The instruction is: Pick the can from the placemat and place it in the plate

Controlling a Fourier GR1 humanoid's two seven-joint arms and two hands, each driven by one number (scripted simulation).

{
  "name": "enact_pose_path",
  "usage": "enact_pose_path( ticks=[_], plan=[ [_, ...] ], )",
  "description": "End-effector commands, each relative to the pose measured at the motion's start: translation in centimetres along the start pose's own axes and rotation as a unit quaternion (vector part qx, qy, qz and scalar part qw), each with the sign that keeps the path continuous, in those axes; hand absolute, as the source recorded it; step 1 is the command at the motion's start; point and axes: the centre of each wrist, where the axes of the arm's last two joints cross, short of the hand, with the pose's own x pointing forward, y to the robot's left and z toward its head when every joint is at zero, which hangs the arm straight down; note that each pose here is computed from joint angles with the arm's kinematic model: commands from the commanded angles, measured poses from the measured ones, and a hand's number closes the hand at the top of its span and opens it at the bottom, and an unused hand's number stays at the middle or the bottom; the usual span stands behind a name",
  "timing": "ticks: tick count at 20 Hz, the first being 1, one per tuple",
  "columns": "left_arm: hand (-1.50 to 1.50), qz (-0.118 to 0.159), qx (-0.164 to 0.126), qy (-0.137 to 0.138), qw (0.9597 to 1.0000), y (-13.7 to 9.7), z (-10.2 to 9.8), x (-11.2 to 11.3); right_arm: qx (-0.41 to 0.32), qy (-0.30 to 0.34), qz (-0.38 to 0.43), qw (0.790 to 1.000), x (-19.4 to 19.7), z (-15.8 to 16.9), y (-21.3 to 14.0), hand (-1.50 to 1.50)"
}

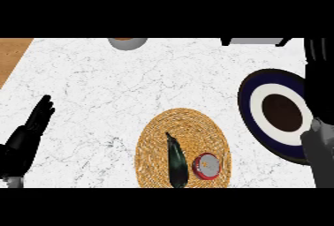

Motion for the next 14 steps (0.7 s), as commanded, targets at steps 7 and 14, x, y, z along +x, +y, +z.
enact_pose_path(
  ticks=[7, 14],
  plan=[
    [0.0, 0.04, 0.003, 0.037, 0.9985, -1.4, -1.7, 0.4, 0.234, 0.111, 0.238, 0.936, -0.7, 1.9, -3.5, 1.5],
    [0.0, 0.07, -0.009, 0.06, 0.9957, -3.2, -4.2, 0.7, 0.104, 0.191, 0.042, 0.975, -8.1, 19.1, -0.5, -1.5]
  ],
)
